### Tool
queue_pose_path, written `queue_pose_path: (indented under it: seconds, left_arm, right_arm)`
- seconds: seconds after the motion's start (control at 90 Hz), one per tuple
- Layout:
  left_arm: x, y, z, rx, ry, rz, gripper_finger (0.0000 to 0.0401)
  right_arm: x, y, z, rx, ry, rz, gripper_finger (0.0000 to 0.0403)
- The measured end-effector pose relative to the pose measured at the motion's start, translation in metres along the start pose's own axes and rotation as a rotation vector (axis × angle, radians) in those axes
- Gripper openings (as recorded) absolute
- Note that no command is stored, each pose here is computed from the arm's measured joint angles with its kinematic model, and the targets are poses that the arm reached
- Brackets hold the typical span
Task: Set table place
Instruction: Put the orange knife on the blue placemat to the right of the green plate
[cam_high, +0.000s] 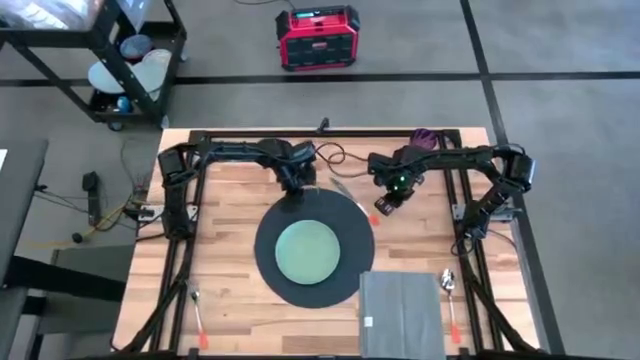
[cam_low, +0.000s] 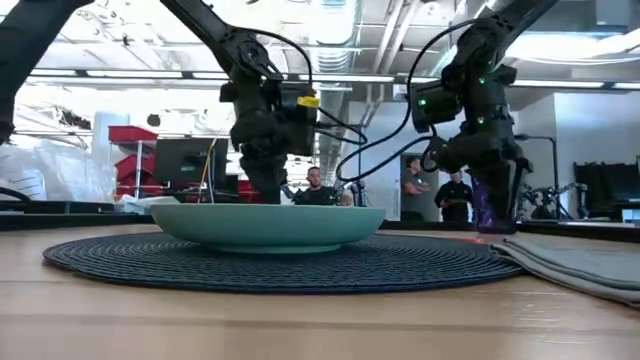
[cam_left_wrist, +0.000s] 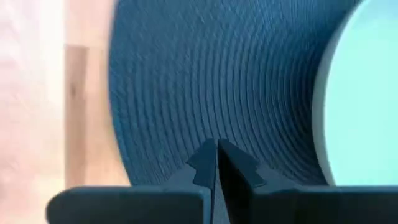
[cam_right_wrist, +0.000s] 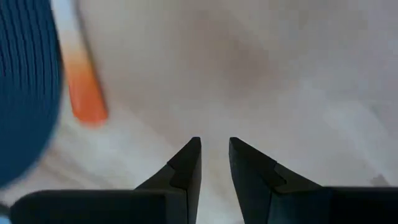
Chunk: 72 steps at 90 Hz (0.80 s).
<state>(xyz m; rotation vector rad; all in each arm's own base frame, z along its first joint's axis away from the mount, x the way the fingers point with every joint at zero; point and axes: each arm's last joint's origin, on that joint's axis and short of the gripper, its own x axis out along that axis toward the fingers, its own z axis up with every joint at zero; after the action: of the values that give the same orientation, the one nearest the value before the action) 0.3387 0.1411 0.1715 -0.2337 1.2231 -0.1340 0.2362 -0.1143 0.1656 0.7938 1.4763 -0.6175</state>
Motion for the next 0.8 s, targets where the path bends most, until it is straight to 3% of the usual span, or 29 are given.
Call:
queue_pose_path:
  seconds: [0.089,0.178,0.278,0.378,0.589,0.8]
  left_arm:
    - [0.0,0.001,0.002,-0.009,-0.025,0.004,0.0]
    - [0.0,0.001,0.003,-0.024,-0.03,0.004,0.0]
    - [0.0,0.001,0.004,-0.028,-0.04,0.006,0.0]
    - [0.0,0.0,0.004,-0.029,-0.042,0.007,0.0]
    - [0.0,0.0,0.005,-0.029,-0.042,0.007,0.0]
    - [0.004,0.001,0.004,-0.017,-0.063,0.014,0.0]
  right_arm:
    - [-0.002,-0.011,0.013,0.143,-0.067,0.058,0.0071]
    - [-0.006,-0.019,0.03,0.252,-0.147,0.212,0.0071]
    - [-0.014,-0.016,0.046,0.283,-0.254,0.402,0.0071]
    - [-0.021,-0.004,0.057,0.268,-0.358,0.519,0.0071]
    - [-0.018,0.007,0.056,0.252,-0.422,0.524,0.0072]
    - [0.001,0.005,0.031,0.26,-0.305,0.569,0.01]
